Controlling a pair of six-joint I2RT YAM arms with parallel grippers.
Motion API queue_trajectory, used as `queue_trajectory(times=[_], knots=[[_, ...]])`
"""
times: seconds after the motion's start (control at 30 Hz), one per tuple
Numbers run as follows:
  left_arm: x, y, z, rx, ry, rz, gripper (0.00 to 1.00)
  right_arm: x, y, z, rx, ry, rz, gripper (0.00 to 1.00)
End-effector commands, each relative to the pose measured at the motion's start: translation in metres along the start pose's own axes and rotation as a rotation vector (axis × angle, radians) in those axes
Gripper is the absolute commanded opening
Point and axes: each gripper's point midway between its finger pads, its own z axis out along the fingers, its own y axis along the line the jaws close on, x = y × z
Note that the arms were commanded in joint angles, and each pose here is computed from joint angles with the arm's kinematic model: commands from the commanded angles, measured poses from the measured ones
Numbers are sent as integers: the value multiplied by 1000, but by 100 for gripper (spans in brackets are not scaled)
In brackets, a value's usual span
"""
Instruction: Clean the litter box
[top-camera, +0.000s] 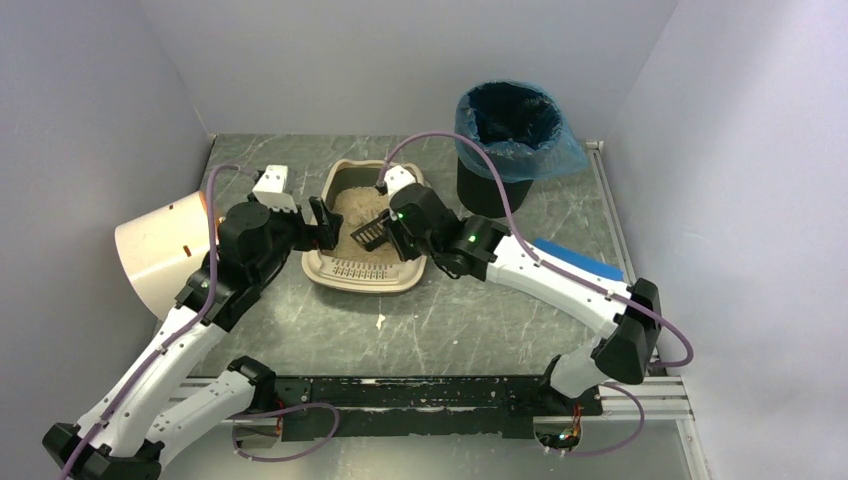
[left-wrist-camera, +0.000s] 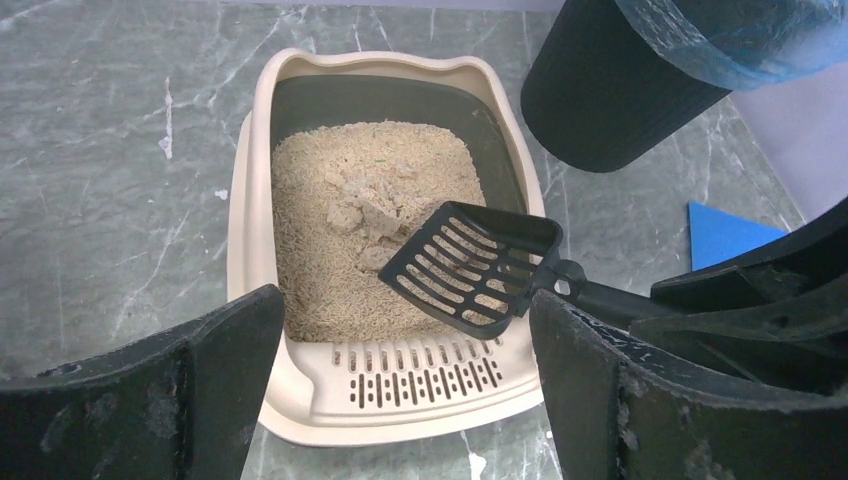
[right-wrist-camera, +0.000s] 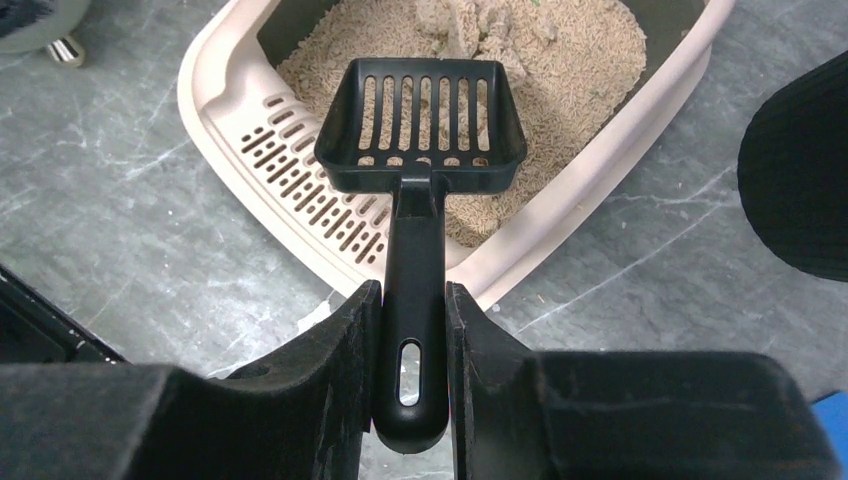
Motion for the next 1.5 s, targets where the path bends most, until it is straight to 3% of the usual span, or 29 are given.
queue_trajectory(times=[0.0, 0.7, 1.03, 1.47], knots=[[-1, 2, -3, 5, -14, 62, 97, -6, -9, 7, 16, 1, 21, 12], [-4, 30, -18, -121, -80, 84, 93, 6, -4, 51, 35, 199, 134, 12], [-11, 39, -27, -169, -117, 67, 92, 16, -14, 55, 128, 279, 128, 12], [-12, 40, -28, -171, -119, 65, 91, 5, -10, 36, 112, 273, 136, 11]])
